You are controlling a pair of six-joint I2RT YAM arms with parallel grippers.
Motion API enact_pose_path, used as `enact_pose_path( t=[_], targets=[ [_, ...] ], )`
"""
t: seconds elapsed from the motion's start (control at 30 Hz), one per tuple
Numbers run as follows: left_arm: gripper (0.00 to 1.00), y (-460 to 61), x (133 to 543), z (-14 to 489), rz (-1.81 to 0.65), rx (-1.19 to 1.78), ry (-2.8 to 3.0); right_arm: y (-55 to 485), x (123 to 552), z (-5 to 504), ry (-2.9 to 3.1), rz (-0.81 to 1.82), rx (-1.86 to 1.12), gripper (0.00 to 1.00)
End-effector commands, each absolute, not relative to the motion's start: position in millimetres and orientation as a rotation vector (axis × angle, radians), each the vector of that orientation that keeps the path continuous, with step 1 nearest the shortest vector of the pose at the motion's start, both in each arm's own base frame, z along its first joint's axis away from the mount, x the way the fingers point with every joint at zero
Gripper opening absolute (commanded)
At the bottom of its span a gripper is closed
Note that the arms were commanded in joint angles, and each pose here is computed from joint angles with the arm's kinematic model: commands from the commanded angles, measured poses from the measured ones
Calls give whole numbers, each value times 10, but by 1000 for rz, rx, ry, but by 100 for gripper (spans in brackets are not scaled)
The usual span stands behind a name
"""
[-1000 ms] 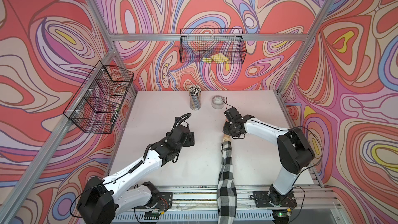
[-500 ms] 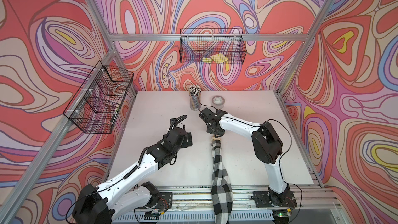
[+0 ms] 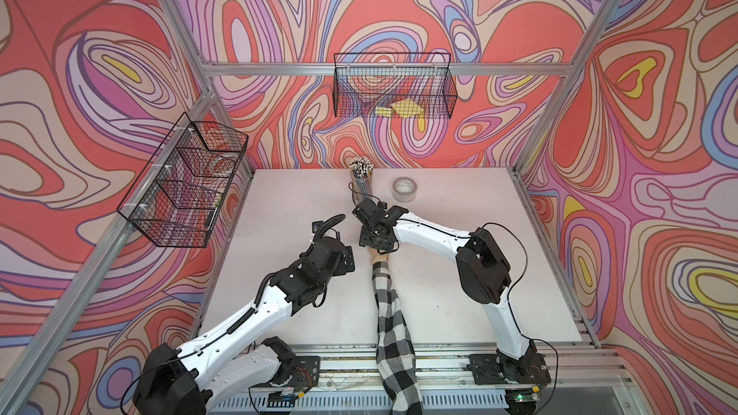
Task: Take off the watch
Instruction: Adjust the hand at the center of the board.
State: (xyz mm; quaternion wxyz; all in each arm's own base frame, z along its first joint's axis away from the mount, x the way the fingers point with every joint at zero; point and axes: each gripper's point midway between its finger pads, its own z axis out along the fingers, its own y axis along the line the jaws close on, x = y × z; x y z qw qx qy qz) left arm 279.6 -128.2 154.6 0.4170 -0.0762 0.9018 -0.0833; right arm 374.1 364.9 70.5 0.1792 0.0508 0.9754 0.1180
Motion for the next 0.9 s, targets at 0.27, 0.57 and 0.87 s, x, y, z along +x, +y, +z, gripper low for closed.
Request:
enact_pose_path(
  t=[0.27, 0.57, 0.87],
  targets=[
    [99, -1203, 2799, 1468, -152, -234, 2300, 3406, 3758, 1041, 2694, 598, 70, 68],
    [99, -1317, 2808, 1392, -236, -239, 2329, 2873, 3600, 1038, 2670, 622, 44, 67],
    [99, -1590, 2948, 1284, -393, -233, 2395, 2745, 3310, 949, 2670, 681, 14, 67]
  ],
)
